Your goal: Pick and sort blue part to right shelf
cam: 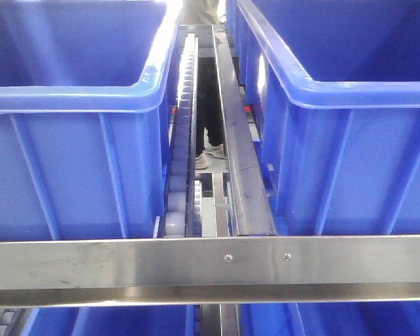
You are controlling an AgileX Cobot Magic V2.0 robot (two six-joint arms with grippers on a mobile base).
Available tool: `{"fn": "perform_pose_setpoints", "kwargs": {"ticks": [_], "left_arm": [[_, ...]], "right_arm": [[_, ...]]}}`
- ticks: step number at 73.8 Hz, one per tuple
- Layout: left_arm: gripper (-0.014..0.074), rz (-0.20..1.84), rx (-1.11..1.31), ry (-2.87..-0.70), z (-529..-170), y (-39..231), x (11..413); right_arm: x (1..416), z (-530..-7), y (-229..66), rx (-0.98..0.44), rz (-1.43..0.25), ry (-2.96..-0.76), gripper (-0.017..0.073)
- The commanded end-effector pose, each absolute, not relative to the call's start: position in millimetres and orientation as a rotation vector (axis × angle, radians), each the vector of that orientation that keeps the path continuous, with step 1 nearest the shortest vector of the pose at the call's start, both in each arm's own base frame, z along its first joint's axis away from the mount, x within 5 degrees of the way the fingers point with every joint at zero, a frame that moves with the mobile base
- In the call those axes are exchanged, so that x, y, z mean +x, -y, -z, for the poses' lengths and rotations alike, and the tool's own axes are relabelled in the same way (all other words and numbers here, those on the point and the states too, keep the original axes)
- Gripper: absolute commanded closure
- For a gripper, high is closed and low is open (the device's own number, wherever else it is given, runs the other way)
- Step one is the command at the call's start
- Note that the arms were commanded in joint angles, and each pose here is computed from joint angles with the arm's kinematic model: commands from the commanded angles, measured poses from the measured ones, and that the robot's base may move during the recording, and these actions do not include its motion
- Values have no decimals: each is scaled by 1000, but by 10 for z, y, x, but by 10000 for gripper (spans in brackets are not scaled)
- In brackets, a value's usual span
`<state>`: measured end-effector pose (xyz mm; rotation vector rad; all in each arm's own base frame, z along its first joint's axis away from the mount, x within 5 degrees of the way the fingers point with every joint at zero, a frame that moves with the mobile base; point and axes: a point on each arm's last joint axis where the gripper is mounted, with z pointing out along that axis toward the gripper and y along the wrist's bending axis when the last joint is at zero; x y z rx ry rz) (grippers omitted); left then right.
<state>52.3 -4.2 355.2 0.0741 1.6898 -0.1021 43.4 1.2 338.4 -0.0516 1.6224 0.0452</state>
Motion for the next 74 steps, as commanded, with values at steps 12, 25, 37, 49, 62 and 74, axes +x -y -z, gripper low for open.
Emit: {"fn": "perform_pose_setpoints", "kwargs": {"ticks": [12,25,37,49,62,74], "left_arm": [[461,16,-39,-1478,-3166,-18,415],[461,8,-87,-1470,-2591,-27,428],[461,13,-84,-1470,-2249,-26,512],[461,17,-78,-1430,-2099,-23,548],[461,17,-78,-1432,-2092,-23,549],[461,17,-78,-1432,-2092,-23,549]], "right_arm": [[425,-3543,-12,-54,-40,-1519,524],[425,-3543,-12,-54,-40,-1519,524],[425,-3542,-12,-54,-40,-1520,524],[425,-3541,-12,-54,-40,-1521,524],[425,-3541,-12,-54,-40,-1521,524],[425,-3541,-12,-54,-40,-1521,524]]}}
